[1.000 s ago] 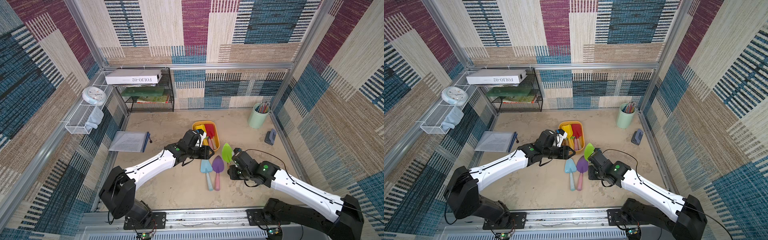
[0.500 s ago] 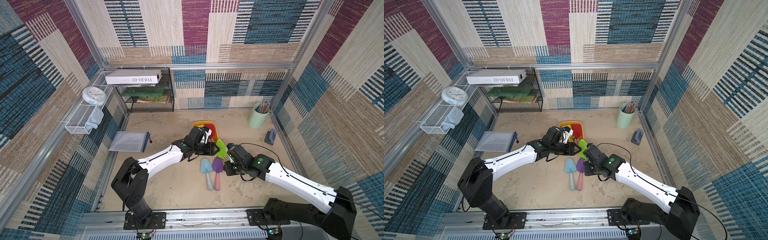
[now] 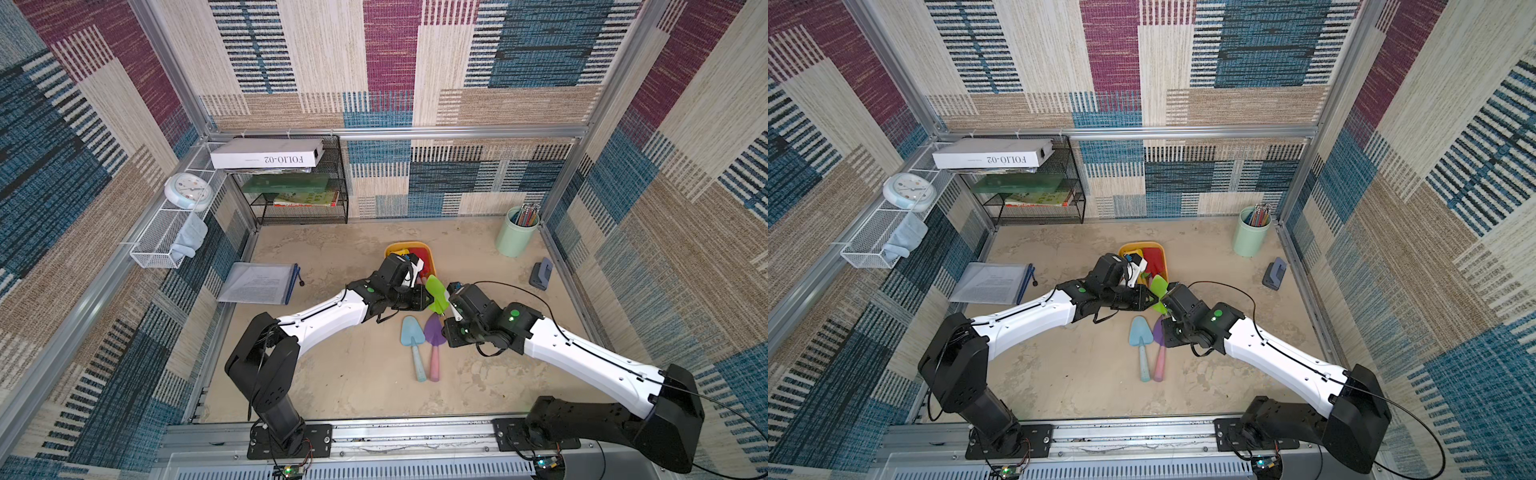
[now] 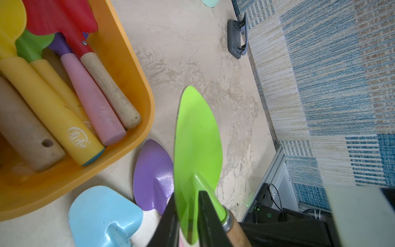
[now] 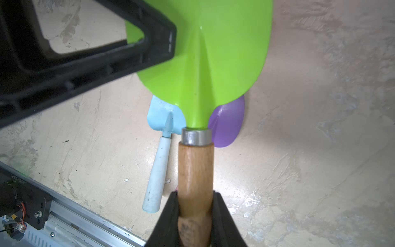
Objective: Put the shovel into the storage box
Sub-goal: Place the shovel in the storage box.
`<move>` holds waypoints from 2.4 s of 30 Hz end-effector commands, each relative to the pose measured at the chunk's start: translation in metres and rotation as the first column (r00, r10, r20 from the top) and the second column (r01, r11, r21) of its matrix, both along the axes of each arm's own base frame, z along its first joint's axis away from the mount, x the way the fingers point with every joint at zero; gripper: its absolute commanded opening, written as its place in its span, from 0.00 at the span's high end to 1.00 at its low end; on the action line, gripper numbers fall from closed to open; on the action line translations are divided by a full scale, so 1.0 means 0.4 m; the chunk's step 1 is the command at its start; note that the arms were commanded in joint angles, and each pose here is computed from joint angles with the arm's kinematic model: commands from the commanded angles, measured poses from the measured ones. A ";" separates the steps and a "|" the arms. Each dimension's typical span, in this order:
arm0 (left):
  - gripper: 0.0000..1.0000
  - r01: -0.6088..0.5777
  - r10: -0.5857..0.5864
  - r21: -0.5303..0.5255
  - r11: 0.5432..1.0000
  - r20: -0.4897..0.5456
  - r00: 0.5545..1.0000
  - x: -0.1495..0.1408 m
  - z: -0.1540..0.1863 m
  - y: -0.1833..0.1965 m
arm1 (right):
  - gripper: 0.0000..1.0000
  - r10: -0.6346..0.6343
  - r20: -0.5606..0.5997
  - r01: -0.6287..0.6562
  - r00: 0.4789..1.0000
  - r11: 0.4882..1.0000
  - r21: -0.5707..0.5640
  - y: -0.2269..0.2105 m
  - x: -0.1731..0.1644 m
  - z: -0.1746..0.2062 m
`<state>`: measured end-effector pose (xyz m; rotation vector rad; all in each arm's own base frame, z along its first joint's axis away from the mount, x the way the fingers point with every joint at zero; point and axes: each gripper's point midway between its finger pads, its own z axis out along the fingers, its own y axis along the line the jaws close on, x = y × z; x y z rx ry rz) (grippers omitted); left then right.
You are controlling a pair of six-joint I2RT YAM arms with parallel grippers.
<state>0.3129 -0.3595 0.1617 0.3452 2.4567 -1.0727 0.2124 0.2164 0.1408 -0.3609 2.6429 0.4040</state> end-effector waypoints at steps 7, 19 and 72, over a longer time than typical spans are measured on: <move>1.00 -0.010 0.010 0.000 1.000 0.015 1.000 0.012 -0.002 -0.004 | 1.00 0.017 0.037 -0.019 0.999 0.998 0.056 0.026 0.011 0.033; 1.00 -0.074 0.066 0.103 0.992 0.074 0.995 0.078 -0.007 0.033 | 0.53 -0.010 0.061 0.005 0.998 0.997 0.079 0.023 0.017 0.059; 1.00 -0.120 0.121 0.185 0.975 0.004 0.993 0.410 -0.136 0.136 | 0.52 -0.068 0.056 0.063 0.996 0.995 0.082 -0.020 -0.005 0.017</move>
